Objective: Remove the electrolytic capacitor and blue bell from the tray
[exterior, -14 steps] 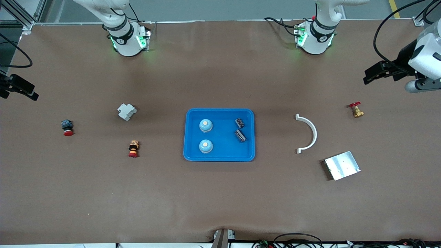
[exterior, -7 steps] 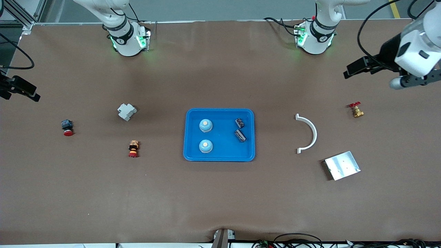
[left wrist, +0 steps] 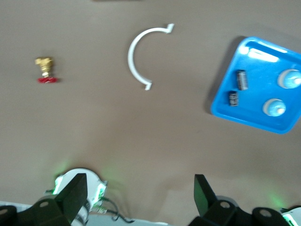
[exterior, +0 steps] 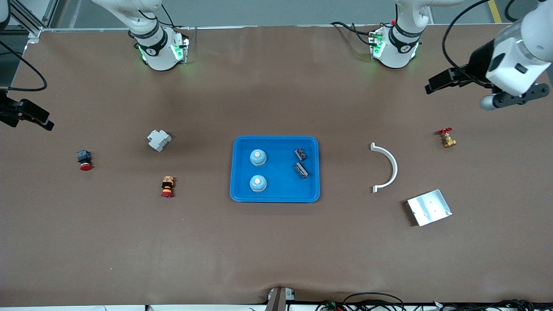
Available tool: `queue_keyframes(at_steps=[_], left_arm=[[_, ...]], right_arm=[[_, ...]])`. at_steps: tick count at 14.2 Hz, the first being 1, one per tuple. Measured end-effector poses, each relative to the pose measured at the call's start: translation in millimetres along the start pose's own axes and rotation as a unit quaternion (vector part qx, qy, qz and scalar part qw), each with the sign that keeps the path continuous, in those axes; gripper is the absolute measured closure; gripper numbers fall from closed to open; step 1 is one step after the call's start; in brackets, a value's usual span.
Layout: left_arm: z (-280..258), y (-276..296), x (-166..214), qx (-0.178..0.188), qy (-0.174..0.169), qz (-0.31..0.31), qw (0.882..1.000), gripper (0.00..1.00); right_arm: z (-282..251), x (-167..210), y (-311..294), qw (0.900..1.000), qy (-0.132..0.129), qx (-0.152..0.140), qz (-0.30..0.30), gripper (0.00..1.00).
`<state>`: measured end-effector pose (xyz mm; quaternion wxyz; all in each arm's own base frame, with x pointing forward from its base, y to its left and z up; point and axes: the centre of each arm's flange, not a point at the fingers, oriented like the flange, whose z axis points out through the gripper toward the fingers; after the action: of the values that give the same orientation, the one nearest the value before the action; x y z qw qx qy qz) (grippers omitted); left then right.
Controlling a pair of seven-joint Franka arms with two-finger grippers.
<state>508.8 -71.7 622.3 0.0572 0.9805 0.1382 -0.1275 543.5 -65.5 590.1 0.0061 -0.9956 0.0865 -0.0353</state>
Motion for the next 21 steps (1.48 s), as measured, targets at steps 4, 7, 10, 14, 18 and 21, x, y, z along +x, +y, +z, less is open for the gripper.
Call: queue_keyframes(at_steps=[4, 7, 10, 14, 18, 21], left_arm=[[-14, -100, 22, 0.003, -0.013, -0.002, 1.0, 0.0], [-17, -132, 24, -0.002, -0.024, -0.014, 1.0, 0.0], [-9, -127, 13, 0.02, -0.065, -0.01, 0.998, 0.0], [-1, -140, -7, 0.032, -0.145, -0.02, 0.989, 0.0], [-27, -144, -40, 0.032, -0.129, -0.026, 0.991, 0.0], [-13, -142, -12, 0.031, -0.137, -0.025, 0.99, 0.0]], right_arm=[[45, -6, -51, 0.999, 0.002, 0.004, 0.04, 0.0], [70, -13, -86, 0.998, 0.001, 0.006, 0.064, 0.0], [89, -12, -111, 0.996, -0.001, 0.009, 0.088, 0.0], [129, -1, -139, 0.993, -0.001, 0.013, 0.115, 0.0], [165, 6, -162, 0.991, -0.002, 0.017, 0.132, 0.0], [178, 10, -168, 0.987, 0.003, 0.021, 0.157, 0.0]])
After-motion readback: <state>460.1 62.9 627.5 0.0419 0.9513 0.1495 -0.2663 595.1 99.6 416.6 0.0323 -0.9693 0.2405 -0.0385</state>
